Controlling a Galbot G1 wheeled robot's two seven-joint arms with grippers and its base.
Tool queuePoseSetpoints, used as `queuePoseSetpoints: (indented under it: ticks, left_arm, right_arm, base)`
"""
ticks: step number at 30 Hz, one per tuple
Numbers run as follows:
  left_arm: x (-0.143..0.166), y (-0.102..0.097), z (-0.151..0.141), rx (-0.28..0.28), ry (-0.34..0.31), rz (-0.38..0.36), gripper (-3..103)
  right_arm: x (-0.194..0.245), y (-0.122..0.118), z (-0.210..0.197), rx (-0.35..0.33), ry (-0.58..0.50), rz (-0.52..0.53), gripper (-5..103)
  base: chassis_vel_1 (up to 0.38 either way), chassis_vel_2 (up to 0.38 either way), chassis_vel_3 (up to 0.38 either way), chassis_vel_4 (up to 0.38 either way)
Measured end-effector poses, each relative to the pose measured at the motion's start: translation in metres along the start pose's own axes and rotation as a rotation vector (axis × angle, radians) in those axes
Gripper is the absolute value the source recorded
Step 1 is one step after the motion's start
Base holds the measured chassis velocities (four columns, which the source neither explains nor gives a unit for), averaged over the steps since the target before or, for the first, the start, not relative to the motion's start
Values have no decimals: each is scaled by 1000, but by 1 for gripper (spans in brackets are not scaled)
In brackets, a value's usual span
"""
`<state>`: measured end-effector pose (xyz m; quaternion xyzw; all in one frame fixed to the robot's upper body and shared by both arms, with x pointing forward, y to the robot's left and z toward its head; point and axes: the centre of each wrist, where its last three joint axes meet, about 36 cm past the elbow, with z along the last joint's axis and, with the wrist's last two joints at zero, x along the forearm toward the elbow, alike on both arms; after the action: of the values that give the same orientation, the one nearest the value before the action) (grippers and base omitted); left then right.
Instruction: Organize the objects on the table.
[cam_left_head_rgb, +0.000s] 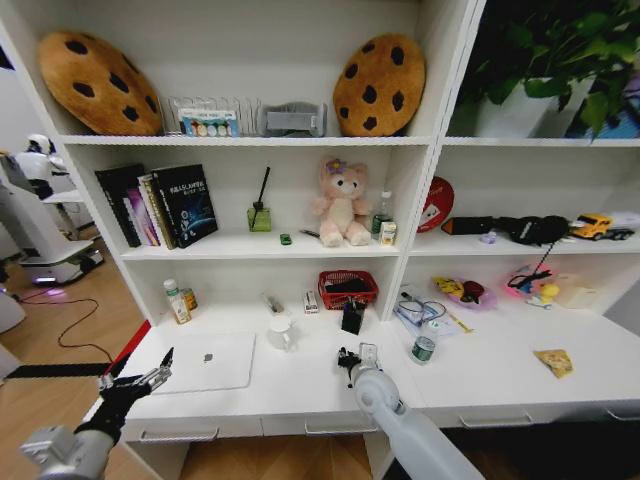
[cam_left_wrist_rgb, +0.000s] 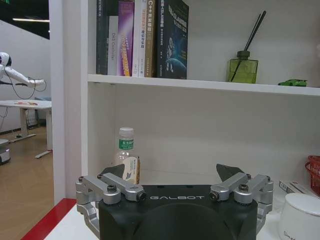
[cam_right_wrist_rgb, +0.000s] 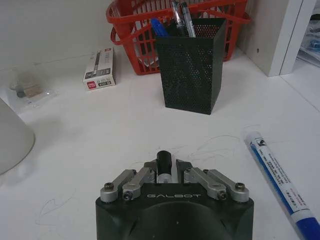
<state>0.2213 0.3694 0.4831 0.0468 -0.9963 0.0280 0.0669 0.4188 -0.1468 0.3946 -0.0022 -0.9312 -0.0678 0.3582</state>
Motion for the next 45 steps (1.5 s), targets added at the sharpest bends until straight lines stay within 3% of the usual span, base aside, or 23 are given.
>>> queuePoseSetpoints:
  ticks: [5, 12, 16, 19, 20, 22, 23, 25, 30, 32, 45]
  left_arm:
    - [0, 0, 0, 0, 0, 0, 100]
    - [0, 0, 0, 0, 0, 0, 100]
    - [0, 0, 0, 0, 0, 0, 100]
    - [0, 0, 0, 0, 0, 0, 100]
    - [0, 0, 0, 0, 0, 0, 100]
    - [0, 0, 0, 0, 0, 0, 100]
    - [0, 0, 0, 0, 0, 0, 100]
    - [0, 0, 0, 0, 0, 0, 100]
    - [0, 0, 0, 0, 0, 0, 100]
    - [0, 0, 0, 0, 0, 0, 100]
    - [0, 0, 0, 0, 0, 0, 100]
  right_arm:
    - [0, -2, 1, 1, 3, 2, 12]
    - [0, -9, -2, 2, -14, -9, 12]
    - [11, -11, -13, -2, -102, -49, 12]
    - [25, -17, -43, 41, -330, -103, 12]
    - [25, -17, -43, 41, -330, -103, 12]
    - [7, -26, -64, 149, -566, -67, 12]
    - [7, -26, -64, 149, -566, -67, 12]
    - [-22, -35, -79, 247, -704, -45, 12]
    - [-57, -40, -89, 304, -770, -42, 12]
    - [-93, -38, -98, 355, -846, -58, 12]
    - [-122, -27, -98, 342, -802, -63, 12]
  base:
    - [0, 0, 0, 0]
    - [0, 0, 0, 0]
    - [0, 0, 0, 0]
    - [0, 0, 0, 0]
    - [0, 0, 0, 0]
    - [0, 0, 0, 0]
    - [0, 0, 0, 0]
    - [0, 0, 0, 0]
    - [0, 0, 0, 0]
    - [0, 0, 0, 0]
    - [0, 0, 0, 0]
